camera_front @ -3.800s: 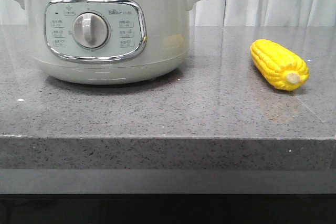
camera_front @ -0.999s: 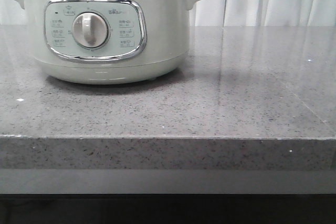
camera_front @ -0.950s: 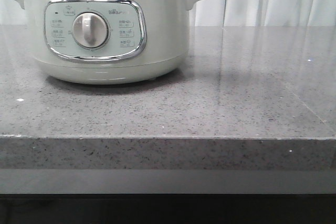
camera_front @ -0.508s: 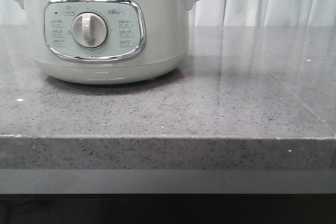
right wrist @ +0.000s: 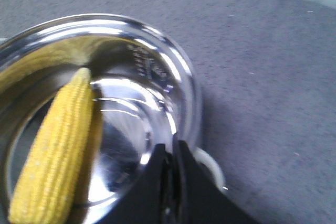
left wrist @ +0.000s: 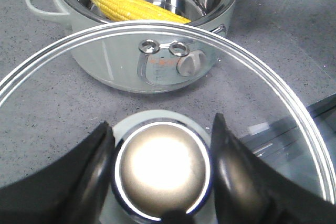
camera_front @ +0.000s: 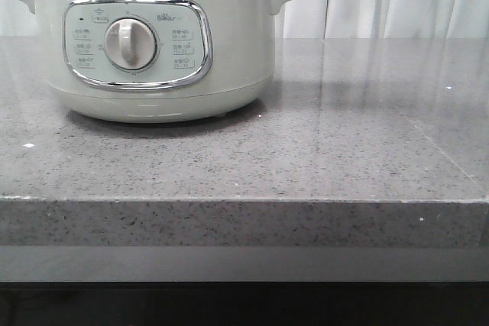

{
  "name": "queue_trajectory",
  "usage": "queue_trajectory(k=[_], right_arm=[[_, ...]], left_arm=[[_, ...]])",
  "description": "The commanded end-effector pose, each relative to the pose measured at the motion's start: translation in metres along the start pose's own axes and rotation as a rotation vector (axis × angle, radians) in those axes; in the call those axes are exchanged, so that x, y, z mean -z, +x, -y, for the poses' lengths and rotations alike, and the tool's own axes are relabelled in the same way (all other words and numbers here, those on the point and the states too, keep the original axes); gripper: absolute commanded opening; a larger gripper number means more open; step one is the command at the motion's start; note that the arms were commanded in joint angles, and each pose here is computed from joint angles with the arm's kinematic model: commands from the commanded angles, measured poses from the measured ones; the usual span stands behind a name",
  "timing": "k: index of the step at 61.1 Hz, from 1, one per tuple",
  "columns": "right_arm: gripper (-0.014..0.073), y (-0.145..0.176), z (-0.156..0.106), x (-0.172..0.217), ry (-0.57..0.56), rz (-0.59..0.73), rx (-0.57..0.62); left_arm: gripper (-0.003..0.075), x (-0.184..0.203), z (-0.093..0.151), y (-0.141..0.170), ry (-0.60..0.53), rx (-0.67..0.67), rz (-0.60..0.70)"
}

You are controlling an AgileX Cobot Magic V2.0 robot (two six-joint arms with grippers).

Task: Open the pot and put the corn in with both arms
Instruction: 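Carry the corn over the open pot and release it inside, then lower the glass lid back onto the pot with the left gripper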

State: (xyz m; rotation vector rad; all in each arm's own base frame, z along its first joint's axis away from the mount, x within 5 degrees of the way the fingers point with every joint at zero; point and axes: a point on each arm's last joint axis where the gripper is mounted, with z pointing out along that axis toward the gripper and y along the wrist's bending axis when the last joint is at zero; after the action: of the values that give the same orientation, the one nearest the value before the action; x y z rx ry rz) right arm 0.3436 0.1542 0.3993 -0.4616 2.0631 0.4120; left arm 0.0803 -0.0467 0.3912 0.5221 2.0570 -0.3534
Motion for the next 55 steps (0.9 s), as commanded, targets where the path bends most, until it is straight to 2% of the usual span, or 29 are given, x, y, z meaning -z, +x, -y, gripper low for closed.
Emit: queue_trajectory(k=[1,12,18,25,35,41,49,55], right_arm=[[-0.0068,-0.007,0.018,0.055,0.091,0.19,-0.006],[-0.0068,0.049,0.042,0.108,0.238,0.244,-0.044],[-0.0068,0.081,0.044,0.128,0.284,0.257,-0.056],[-0.0068,0.117,0.034,0.156,0.302,0.278,-0.053],[-0.0068,0.172,0.019,0.183,0.305,0.315,-0.046],[-0.0068,0.197,0.009,0.204,0.312,0.411,-0.028],[-0.0068,0.218,0.001,0.219,0.31,0.474,-0.013],[-0.0068,0.227,-0.001,0.222,0.305,0.472,-0.009]], left_arm=[[0.0188,0.01,0.002,-0.019,0.012,0.012,0.175],[0.0188,0.01,0.002,-0.019,0.014,0.013,0.175],[0.0188,0.007,0.002,-0.023,0.013,0.014,0.17],[0.0188,-0.003,0.001,-0.036,0.013,0.014,0.148],[0.0188,-0.024,-0.001,-0.073,0.011,-0.019,0.124],[0.0188,-0.041,-0.003,-0.099,0.009,-0.059,0.117],[0.0188,-0.068,-0.006,-0.136,0.009,-0.073,0.112],[0.0188,-0.087,-0.006,-0.161,0.014,-0.092,0.109]])
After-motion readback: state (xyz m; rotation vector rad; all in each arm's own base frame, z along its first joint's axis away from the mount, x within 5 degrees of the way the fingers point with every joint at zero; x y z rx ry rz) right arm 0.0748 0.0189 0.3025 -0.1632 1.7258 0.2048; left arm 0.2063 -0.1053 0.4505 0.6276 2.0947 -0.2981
